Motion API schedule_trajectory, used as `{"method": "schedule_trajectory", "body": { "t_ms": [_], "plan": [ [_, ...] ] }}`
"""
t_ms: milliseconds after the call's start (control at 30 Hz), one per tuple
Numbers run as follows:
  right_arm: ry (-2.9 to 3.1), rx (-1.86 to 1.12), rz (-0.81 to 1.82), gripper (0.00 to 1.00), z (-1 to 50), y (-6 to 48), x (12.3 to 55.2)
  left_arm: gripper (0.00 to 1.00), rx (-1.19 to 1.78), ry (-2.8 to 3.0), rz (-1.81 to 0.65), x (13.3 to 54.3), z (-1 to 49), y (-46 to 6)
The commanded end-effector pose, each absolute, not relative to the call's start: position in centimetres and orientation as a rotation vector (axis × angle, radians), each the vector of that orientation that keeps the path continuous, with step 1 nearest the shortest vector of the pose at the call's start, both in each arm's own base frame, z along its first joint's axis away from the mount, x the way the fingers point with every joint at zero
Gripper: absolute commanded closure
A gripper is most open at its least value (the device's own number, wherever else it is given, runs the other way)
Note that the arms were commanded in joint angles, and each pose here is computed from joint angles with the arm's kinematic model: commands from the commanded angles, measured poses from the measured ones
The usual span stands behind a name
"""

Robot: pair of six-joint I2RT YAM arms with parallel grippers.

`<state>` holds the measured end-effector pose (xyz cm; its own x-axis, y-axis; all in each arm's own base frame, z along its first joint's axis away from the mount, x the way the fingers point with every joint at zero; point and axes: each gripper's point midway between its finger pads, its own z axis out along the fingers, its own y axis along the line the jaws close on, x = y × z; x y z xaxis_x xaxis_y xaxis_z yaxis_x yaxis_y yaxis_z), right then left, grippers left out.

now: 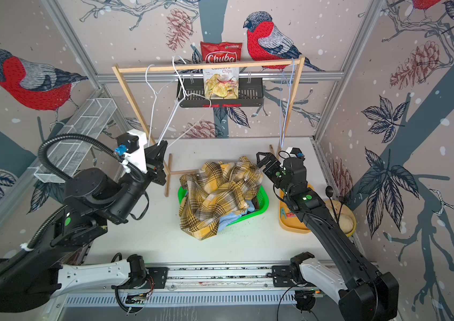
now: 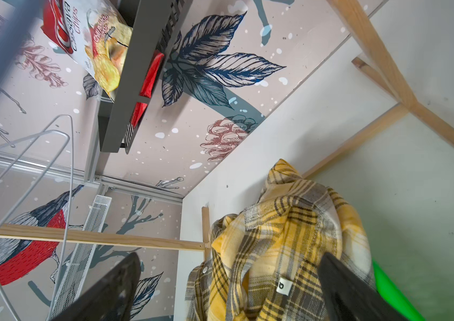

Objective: Remove the clothespins securing long-sleeve shirts to the hanger
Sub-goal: Remove the long-sleeve shirt from the hanger, then place the hanger on the clothesline.

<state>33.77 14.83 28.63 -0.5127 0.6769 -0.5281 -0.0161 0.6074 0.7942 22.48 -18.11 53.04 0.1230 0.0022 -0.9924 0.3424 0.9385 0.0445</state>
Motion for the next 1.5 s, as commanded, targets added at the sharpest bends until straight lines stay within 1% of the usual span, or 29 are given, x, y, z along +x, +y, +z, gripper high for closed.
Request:
{"method": "schedule_trajectory", "body": {
  "t_ms": [0, 333, 567, 767, 1067, 1100, 1133, 1167, 1200, 1267, 1300, 1367, 1467],
  "plan": [
    [1.905, 0.455, 1.000, 0.00, 29.4, 15.7, 34.1, 1.00, 0.241, 1.343, -0.362, 22.8, 56.0, -18.9],
    [1.944, 0.447, 1.002, 0.00, 27.6, 15.3, 34.2, 1.00, 0.243, 1.394, -0.326, 27.7, 55.6, -21.2],
    [1.963, 0.469, 1.006, 0.00, 26.2, 14.6, 34.3, 1.00, 0.260, 1.460, -0.324, 30.6, 53.5, -22.6],
    [1.987, 0.478, 1.019, 0.00, 25.3, 14.4, 34.5, 1.00, 0.280, 1.519, -0.351, 31.1, 50.9, -23.1],
    [2.023, 0.484, 1.037, 0.00, 24.4, 15.0, 35.1, 1.00, 0.297, 1.543, -0.410, 30.0, 50.0, -23.1],
    [2.025, 0.481, 1.036, 0.00, 24.3, 15.0, 35.1, 0.93, 0.301, 1.541, -0.416, 29.9, 50.2, -23.1],
    [2.026, 0.479, 1.033, 0.00, 24.3, 15.1, 35.2, 0.78, 0.303, 1.535, -0.423, 29.7, 50.4, -23.1],
    [2.031, 0.484, 1.021, 0.00, 24.2, 15.0, 35.3, 0.59, 0.305, 1.531, -0.424, 29.6, 50.7, -23.0],
    [2.034, 0.479, 1.015, 0.00, 24.1, 15.1, 35.5, 0.46, 0.303, 1.523, -0.428, 29.5, 51.1, -22.9],
    [2.050, 0.459, 1.009, 0.00, 23.9, 15.4, 35.8, 0.33, 0.304, 1.508, -0.428, 29.3, 51.7, -22.7],
    [2.064, 0.457, 0.999, 0.00, 23.6, 15.5, 35.9, 0.28, 0.303, 1.504, -0.429, 29.2, 52.0, -22.6],
    [2.082, 0.453, 0.984, 0.00, 23.2, 15.6, 36.5, 0.20, 0.317, 1.496, -0.427, 28.9, 52.3, -22.6],
    [2.091, 0.447, 0.957, 0.00, 22.6, 15.8, 37.4, 0.13, 0.328, 1.495, -0.420, 28.6, 52.4, -22.3]
  ]
}}
